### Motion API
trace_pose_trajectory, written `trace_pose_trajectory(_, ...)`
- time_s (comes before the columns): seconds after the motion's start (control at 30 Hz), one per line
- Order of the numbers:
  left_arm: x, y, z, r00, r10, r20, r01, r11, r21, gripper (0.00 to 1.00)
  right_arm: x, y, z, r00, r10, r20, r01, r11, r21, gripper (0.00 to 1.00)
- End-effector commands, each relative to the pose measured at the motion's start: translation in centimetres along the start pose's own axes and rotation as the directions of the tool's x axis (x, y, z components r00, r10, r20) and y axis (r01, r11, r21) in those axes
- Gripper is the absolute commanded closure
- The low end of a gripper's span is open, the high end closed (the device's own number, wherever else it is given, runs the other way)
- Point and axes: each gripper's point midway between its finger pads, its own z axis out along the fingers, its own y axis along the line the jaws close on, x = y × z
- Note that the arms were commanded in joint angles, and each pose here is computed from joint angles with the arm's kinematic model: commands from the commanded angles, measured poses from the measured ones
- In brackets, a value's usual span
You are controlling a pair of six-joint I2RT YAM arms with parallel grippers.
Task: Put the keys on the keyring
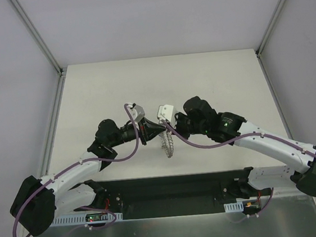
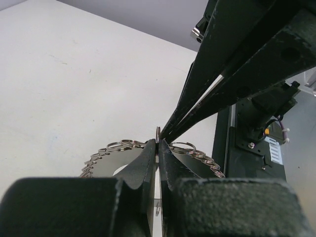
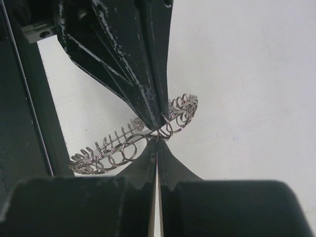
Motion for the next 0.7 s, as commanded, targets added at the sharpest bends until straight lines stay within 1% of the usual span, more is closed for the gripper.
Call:
trace_pose_trajectory(0.0,-6.3,-1.1,-0.4,0.964,0.101,0.246,-0.107,0.994,0.012,1.0,0.2,0.6,-0.3,0.997,0.081,0.008,-0.081,0.997,-0.014,0.99)
trace_pose_trajectory(0.03,-6.1,-1.1,-0.4,0.965,0.098,0.244,-0.104,0.995,0.013,0.99,0.3,0.6,-0.4,0.996,0.087,0.001,-0.087,0.996,-0.016,0.99)
trace_pose_trajectory(0.07,-5.9,-1.1,-0.5,0.966,0.091,0.241,-0.096,0.995,0.01,0.96,0.4,0.7,-0.4,0.996,0.092,-0.005,-0.092,0.996,-0.018,0.99)
trace_pose_trajectory(0.13,-5.8,-1.2,-0.6,0.965,0.084,0.247,-0.09,0.996,0.014,0.93,0.5,0.7,-0.4,0.995,0.098,-0.009,-0.099,0.995,-0.019,0.99)
trace_pose_trajectory(0.33,-4.8,-1.0,-0.8,0.968,0.058,0.244,-0.061,0.998,0.005,0.94,0.9,1.0,0.0,0.994,0.106,-0.025,-0.107,0.994,-0.035,0.99)
trace_pose_trajectory(0.4,-4.1,-0.7,-1.0,0.971,0.052,0.233,-0.051,0.999,-0.009,0.89,1.2,1.2,0.3,0.994,0.106,-0.037,-0.107,0.993,-0.044,0.99)
trace_pose_trajectory(0.43,-3.9,-0.4,-1.0,0.971,0.05,0.233,-0.046,0.999,-0.022,0.82,1.4,1.3,0.5,0.993,0.105,-0.043,-0.107,0.993,-0.048,0.99)
trace_pose_trajectory(0.5,-3.1,-0.3,-1.3,0.977,0.051,0.209,-0.044,0.998,-0.038,0.77,1.9,1.6,0.9,0.993,0.107,-0.058,-0.11,0.992,-0.063,0.99)
trace_pose_trajectory(0.53,-2.6,-0.3,-1.4,0.981,0.05,0.19,-0.044,0.998,-0.036,0.71,2.0,1.6,1.0,0.992,0.106,-0.06,-0.11,0.992,-0.064,0.99)
trace_pose_trajectory(0.57,-1.6,-0.1,-1.4,0.989,0.034,0.147,-0.028,0.999,-0.04,0.68,2.1,1.7,1.1,0.992,0.106,-0.064,-0.11,0.992,-0.069,0.99)
trace_pose_trajectory(0.67,-0.3,-0.9,-1.6,0.996,0.06,0.072,-0.061,0.998,0.012,0.63,2.3,2.0,1.2,0.992,0.098,-0.078,-0.105,0.991,-0.086,0.99)
